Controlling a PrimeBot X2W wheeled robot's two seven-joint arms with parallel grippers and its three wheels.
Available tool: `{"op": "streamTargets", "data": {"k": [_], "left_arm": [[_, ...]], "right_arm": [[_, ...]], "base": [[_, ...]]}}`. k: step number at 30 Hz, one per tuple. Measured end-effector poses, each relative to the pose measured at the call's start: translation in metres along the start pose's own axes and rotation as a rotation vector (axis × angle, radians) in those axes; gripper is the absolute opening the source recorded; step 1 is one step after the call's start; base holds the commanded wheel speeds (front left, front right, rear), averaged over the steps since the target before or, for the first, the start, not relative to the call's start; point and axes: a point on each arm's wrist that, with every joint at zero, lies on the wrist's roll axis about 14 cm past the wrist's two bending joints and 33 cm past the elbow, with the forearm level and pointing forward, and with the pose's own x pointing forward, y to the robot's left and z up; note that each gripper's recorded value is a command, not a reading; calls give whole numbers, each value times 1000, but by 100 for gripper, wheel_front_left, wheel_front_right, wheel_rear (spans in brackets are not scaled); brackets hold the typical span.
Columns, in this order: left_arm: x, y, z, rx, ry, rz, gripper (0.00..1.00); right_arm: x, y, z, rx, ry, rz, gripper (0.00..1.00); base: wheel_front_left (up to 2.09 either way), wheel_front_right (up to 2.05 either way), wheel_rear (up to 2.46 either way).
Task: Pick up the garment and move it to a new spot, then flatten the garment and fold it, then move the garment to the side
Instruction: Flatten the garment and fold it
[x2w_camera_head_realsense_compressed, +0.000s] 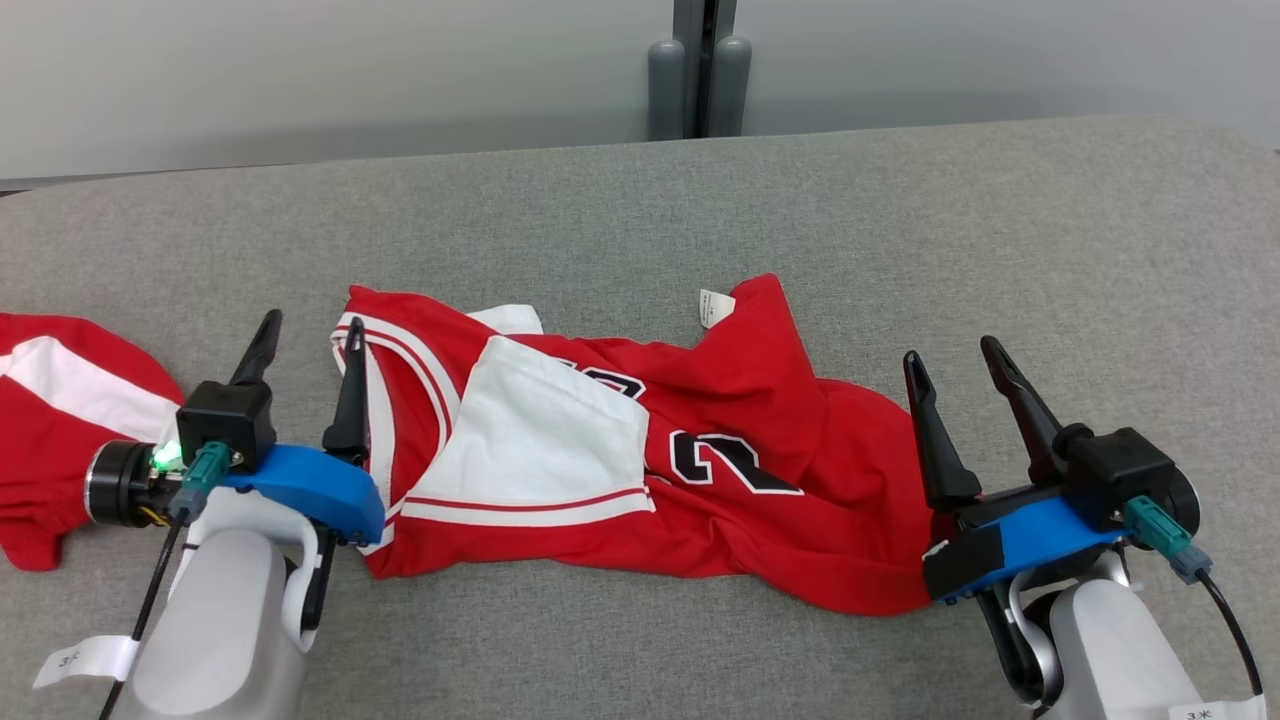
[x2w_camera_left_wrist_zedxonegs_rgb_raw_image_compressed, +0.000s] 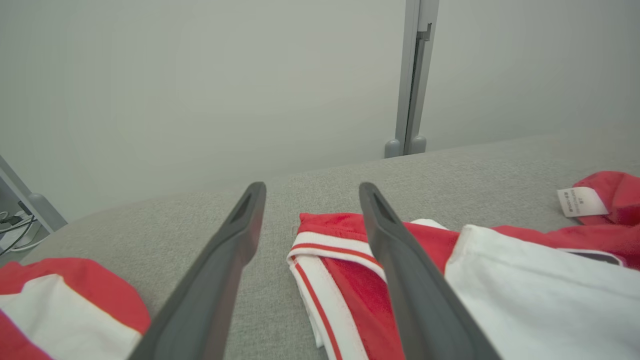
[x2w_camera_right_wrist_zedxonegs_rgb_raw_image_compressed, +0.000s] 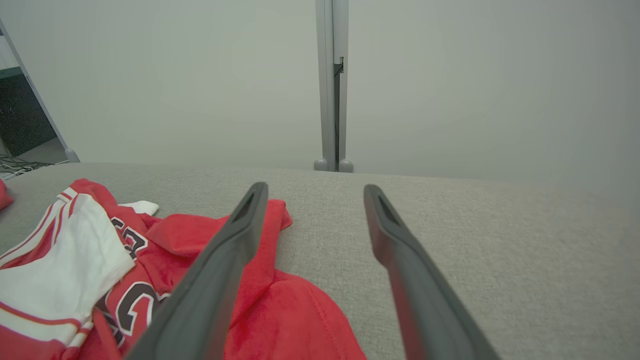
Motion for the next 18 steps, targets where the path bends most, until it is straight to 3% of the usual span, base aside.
{"op": "streamTargets", "data": {"k": [7,18], "left_arm": [[3,-31,10,14,-38,-114,100],[12,-83,-21,42,62,-293,100]], "right_arm": [[-1,6,-3,7,8,16,100],[-11,-13,-12,3,39,-37,100]], "base": [[0,0,0],[0,0,0]]}}
